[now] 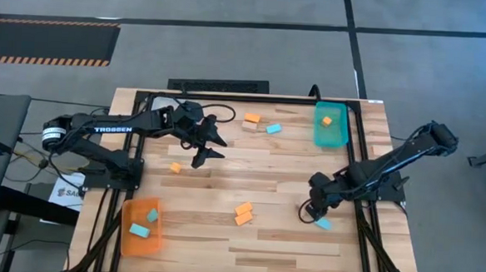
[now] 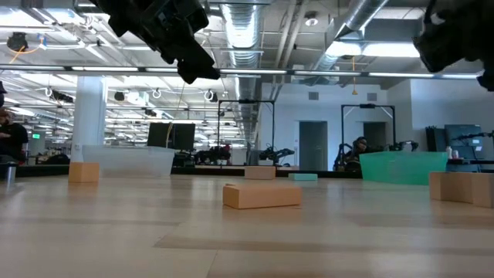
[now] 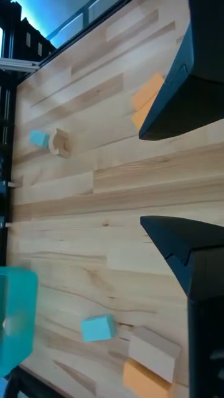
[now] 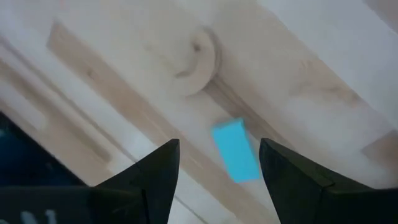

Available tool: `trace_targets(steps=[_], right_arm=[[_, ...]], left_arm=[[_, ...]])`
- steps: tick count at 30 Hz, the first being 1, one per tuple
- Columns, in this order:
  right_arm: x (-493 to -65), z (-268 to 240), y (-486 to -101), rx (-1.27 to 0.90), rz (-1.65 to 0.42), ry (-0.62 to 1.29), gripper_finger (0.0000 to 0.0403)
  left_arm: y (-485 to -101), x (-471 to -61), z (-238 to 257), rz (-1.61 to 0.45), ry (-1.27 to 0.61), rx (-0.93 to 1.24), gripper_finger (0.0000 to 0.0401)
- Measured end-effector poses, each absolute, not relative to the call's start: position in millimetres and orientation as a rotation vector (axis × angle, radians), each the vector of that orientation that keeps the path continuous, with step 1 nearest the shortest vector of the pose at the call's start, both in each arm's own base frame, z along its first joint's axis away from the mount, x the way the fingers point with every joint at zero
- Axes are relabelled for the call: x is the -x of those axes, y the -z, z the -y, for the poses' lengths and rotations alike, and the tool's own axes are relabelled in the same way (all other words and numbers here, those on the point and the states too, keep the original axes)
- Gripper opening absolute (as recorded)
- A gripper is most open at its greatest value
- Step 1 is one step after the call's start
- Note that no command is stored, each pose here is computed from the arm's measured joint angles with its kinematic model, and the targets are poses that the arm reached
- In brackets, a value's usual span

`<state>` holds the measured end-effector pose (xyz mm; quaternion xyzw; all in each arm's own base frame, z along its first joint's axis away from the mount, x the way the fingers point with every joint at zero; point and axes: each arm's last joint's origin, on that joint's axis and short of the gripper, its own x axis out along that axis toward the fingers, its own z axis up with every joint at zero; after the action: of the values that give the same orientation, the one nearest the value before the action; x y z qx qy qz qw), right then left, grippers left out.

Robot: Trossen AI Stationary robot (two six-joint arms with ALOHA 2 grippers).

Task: Sort & place blocks by color
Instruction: Put the orange block into the light blue bin

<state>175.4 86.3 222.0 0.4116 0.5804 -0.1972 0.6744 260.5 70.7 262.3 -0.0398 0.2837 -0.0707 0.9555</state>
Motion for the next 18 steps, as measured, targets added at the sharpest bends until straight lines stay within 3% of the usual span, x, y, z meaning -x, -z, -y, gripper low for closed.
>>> trace_targets(steps=[6,11,18], right_arm=[[-180,-77,-215,-1.030,-1.284,0.587,0.0244],[-185,-74,-212,-1.019,-1.253,0.630,0.0244],[-194,-76,-216,-1.042,-1.146,0.567,0.0244]], left_arm=[[-261,-259,-70,-0.597,0.136,0.111,0.0197],[-250,-252,-65,-0.748,0.093,0.202,0.0197],[-244,-252,-34,-0.841,0.181,0.092,0.0197]])
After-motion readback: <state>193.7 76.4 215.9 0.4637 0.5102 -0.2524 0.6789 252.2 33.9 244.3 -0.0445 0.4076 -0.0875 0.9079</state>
